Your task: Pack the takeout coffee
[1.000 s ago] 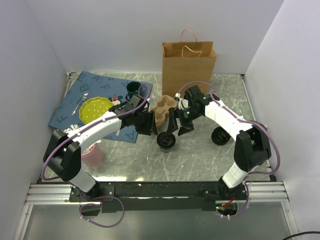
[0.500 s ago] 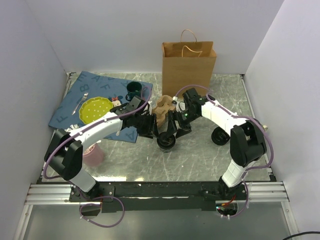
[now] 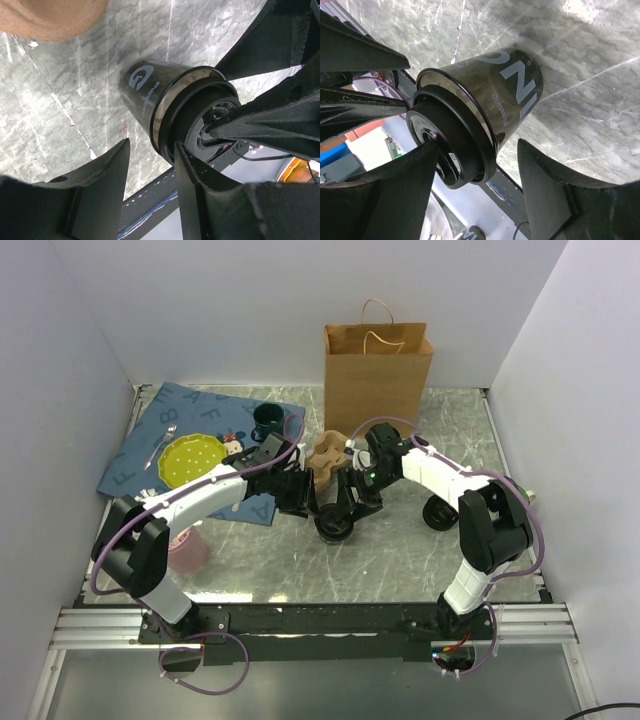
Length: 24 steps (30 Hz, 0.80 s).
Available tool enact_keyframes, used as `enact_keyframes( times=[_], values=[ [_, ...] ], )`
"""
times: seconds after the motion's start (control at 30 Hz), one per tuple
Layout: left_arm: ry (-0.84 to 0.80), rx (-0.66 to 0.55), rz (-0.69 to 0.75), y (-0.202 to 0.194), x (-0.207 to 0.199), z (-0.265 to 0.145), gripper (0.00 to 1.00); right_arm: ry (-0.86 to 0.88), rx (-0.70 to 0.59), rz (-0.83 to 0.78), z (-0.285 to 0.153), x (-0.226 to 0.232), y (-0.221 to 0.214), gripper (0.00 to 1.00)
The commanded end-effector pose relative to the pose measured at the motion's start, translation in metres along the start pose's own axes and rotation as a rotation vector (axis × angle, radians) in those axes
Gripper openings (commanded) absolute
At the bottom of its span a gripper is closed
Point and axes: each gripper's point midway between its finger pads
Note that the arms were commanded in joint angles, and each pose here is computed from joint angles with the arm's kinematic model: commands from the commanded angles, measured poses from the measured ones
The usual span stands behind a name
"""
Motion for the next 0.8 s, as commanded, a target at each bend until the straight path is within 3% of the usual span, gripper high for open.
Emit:
enact_keyframes(
  times=[0.0,0.23,0.77],
  values=[
    [-0.005,-0.012,0.023,0.005,-0.002,-0.001,0.47,-0.009,-0.026,-0.028,0.003,-0.004,0.005,0.70],
    [0.019,-0.051,0.045,0.016,-0.007,-0.012,0.49,-0.020,-0.056,-0.047,-0.007,0.003,0.014,0.73],
    [0.046,-0.066,0.052,0.014,0.001,-0.015,0.51,-0.050,-0.071,-0.052,-0.008,0.002,0.032,0.71]
  ],
)
Point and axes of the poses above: each gripper's point midway between its finger pads, its own z axis out along the fingers, its own x axis along the line the jaws close on, y = z × x, and after that the axes turned 5 degrees about -z, right-handed
